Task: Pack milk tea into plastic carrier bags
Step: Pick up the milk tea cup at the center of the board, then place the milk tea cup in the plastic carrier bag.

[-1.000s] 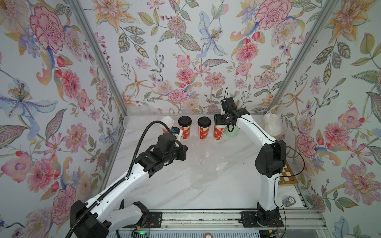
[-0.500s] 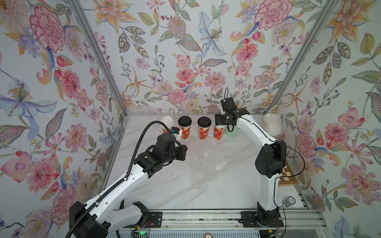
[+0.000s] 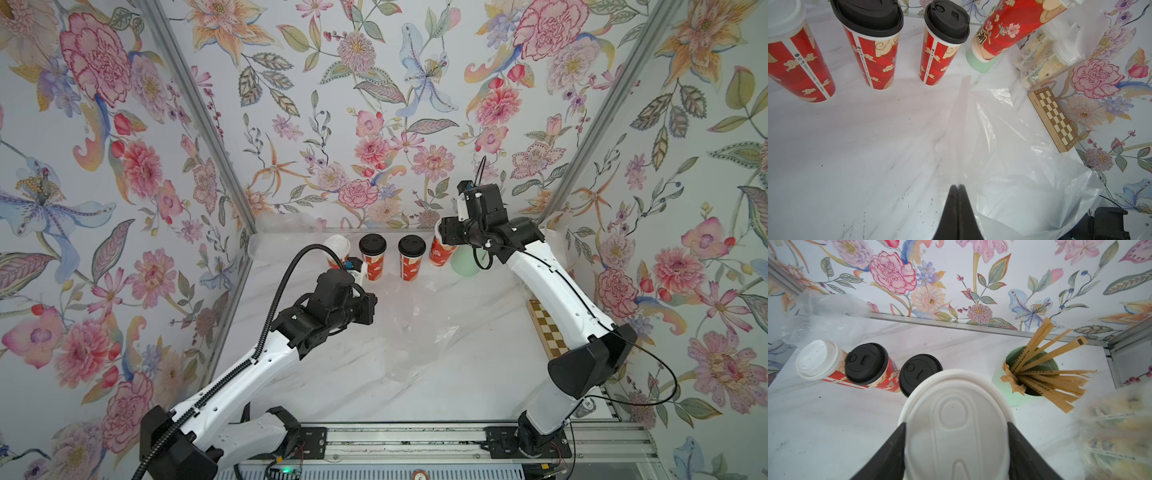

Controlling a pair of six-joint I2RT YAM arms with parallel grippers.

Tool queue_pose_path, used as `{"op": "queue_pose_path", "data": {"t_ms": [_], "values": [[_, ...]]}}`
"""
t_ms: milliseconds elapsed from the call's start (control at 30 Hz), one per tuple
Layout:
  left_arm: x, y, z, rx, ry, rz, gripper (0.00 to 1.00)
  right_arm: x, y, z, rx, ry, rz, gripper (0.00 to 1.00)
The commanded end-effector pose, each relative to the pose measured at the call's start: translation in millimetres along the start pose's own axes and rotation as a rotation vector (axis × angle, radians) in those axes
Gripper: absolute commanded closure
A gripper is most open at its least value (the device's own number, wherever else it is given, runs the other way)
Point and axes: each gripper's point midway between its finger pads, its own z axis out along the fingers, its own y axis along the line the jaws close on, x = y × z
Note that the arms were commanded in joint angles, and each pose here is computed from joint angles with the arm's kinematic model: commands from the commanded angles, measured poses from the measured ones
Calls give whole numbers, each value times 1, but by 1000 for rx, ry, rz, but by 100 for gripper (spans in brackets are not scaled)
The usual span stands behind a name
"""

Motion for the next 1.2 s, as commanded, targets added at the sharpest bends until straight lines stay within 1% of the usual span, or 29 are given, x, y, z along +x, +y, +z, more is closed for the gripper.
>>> {"op": "queue_pose_path", "data": {"t_ms": [0, 200, 300, 467, 600, 733, 833, 933, 1167], "values": [[-1, 7, 0, -32, 5, 19, 100, 4, 12, -25, -12, 5, -15, 42], [-1, 7, 1, -31, 7, 30, 100, 0, 42, -74, -75, -21, -42, 43], [0, 8, 2, -37, 14, 36, 100, 0, 67, -98, -129, -35, -70, 43], [-1, 9, 2, -44, 17, 43, 100, 2, 92, -126, -192, -39, -90, 44], [-1, 8, 2, -41, 17, 45, 100, 12, 110, -141, -228, -18, -108, 44], [-3, 7, 1, -37, 12, 43, 100, 25, 124, -143, -257, 14, -114, 44], [-5, 4, 0, -25, 6, 43, 100, 33, 127, -138, -251, 35, -117, 44], [-6, 3, 1, -17, 5, 44, 100, 39, 127, -124, -217, 53, -132, 44], [-9, -2, 0, 6, -3, 45, 100, 51, 137, -91, -203, 57, -132, 45]]}}
